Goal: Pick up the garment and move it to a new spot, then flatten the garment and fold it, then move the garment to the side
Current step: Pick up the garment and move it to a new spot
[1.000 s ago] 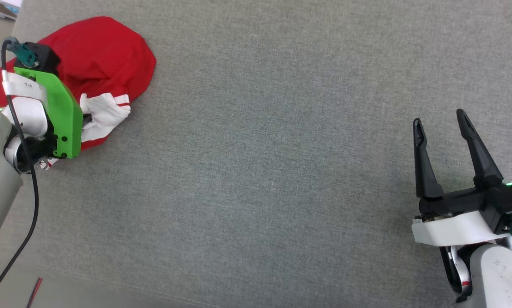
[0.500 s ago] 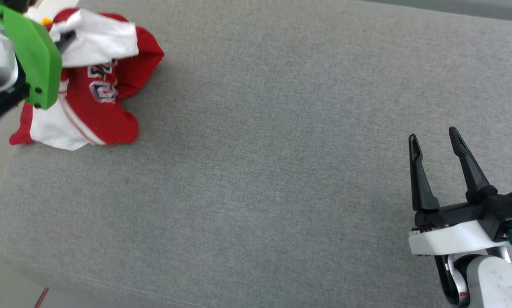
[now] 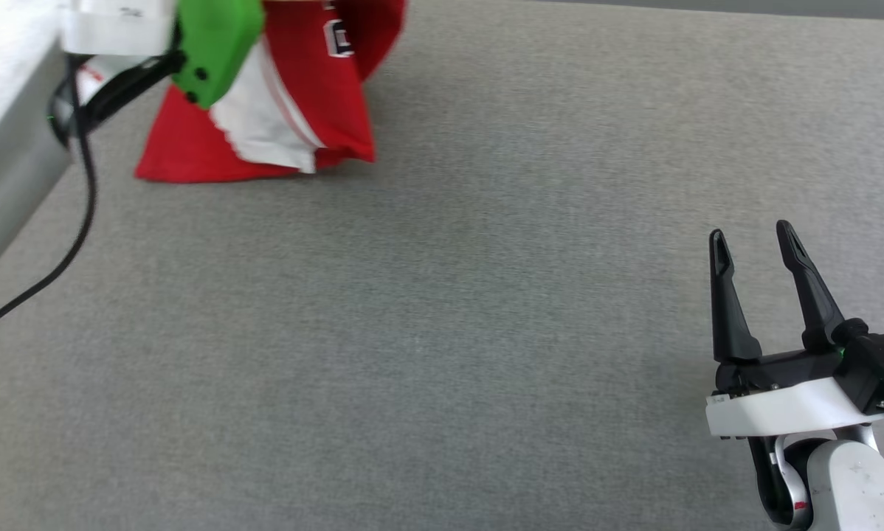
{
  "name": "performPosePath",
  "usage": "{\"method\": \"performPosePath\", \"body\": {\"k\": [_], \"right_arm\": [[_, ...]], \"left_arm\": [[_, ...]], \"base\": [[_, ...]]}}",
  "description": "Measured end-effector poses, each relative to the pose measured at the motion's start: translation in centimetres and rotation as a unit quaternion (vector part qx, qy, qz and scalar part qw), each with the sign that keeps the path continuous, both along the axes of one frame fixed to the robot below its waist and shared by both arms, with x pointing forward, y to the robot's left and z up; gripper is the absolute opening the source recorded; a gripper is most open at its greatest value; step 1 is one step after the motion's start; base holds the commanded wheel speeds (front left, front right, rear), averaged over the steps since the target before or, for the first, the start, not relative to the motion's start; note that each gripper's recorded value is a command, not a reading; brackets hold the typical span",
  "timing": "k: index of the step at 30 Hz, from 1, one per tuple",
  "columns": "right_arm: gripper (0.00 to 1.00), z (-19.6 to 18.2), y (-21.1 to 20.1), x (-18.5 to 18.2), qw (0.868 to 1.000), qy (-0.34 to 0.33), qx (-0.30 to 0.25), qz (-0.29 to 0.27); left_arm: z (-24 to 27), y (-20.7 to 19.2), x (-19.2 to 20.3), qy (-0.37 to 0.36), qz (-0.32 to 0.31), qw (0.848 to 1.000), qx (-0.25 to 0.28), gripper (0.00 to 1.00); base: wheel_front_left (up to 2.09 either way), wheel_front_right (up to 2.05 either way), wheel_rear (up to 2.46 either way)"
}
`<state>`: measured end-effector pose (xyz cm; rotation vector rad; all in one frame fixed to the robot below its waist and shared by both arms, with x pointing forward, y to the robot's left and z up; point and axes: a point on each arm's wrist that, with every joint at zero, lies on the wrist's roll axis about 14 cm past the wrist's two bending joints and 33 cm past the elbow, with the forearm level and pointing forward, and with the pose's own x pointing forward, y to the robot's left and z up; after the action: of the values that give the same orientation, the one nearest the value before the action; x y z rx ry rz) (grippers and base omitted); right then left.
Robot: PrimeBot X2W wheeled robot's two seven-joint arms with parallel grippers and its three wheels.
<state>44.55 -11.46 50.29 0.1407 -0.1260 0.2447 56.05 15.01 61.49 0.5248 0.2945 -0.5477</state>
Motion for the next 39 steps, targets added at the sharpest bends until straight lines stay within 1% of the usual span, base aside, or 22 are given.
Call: {"method": "performPosePath", "body": {"k": [4, 7, 10, 12, 15, 18, 22, 25, 29, 33, 35, 39], "right_arm": [[1.00, 0.1, -2.0, -0.6, 1.000, 0.004, 0.002, -0.028], [1.00, 0.2, -3.7, -1.1, 0.999, 0.006, 0.002, -0.051], [1.00, 0.3, -5.3, -1.7, 0.997, 0.007, -0.001, -0.074], [1.00, 0.4, -6.2, -2.0, 0.996, 0.007, -0.003, -0.086], [1.00, 0.4, -7.3, -2.4, 0.995, 0.008, -0.008, -0.102], [1.00, 0.1, -7.7, -2.5, 0.994, 0.014, -0.009, -0.108], [1.00, -0.1, -7.8, -2.3, 0.994, 0.016, -0.010, -0.110], [1.00, 0.0, -7.8, -2.2, 0.994, 0.014, -0.010, -0.110], [1.00, -0.1, -7.6, -2.0, 0.994, 0.013, -0.008, -0.106], [1.00, -0.2, -7.3, -1.8, 0.995, 0.015, -0.007, -0.102], [1.00, -0.2, -7.2, -1.8, 0.995, 0.015, -0.007, -0.100], [1.00, -0.2, -7.3, -1.9, 0.995, 0.015, -0.008, -0.102]], "left_arm": [[0.7, -5.6, 0.5, -0.015, -0.066, 0.998, -0.006, 0.00], [1.3, -10.3, 0.3, -0.025, -0.121, 0.992, -0.017, 0.00], [1.3, -15.4, -0.8, -0.030, -0.183, 0.982, -0.030, 0.00], [0.8, -18.0, -1.6, -0.027, -0.215, 0.976, -0.035, 0.00], [-0.2, -21.6, -3.3, -0.015, -0.260, 0.964, -0.048, 0.00], [-2.4, -24.1, -4.9, 0.015, -0.286, 0.956, -0.065, 0.00], [-9.1, -25.1, -8.2, 0.091, -0.295, 0.950, -0.050, 0.00], [-12.9, -25.5, -11.1, 0.138, -0.299, 0.943, -0.050, 0.00], [-16.2, -26.0, -14.5, 0.193, -0.299, 0.932, -0.067, 0.00], [-19.1, -26.0, -17.0, 0.241, -0.288, 0.924, -0.075, 0.00], [-20.7, -25.9, -18.3, 0.267, -0.281, 0.919, -0.071, 0.00], [-22.1, -26.1, -19.8, 0.291, -0.279, 0.912, -0.072, 0.00]], "base": [[0.00, 0.00, 0.00], [0.00, 0.00, 0.00], [0.00, 0.00, 0.00], [0.00, 0.00, 0.00], [0.00, 0.00, 0.00], [0.00, 0.00, 0.00], [0.00, 0.00, 0.00], [0.00, 0.00, 0.00], [0.00, 0.00, 0.00], [0.00, 0.00, 0.00], [0.00, 0.00, 0.00], [0.00, 0.00, 0.00]]}}
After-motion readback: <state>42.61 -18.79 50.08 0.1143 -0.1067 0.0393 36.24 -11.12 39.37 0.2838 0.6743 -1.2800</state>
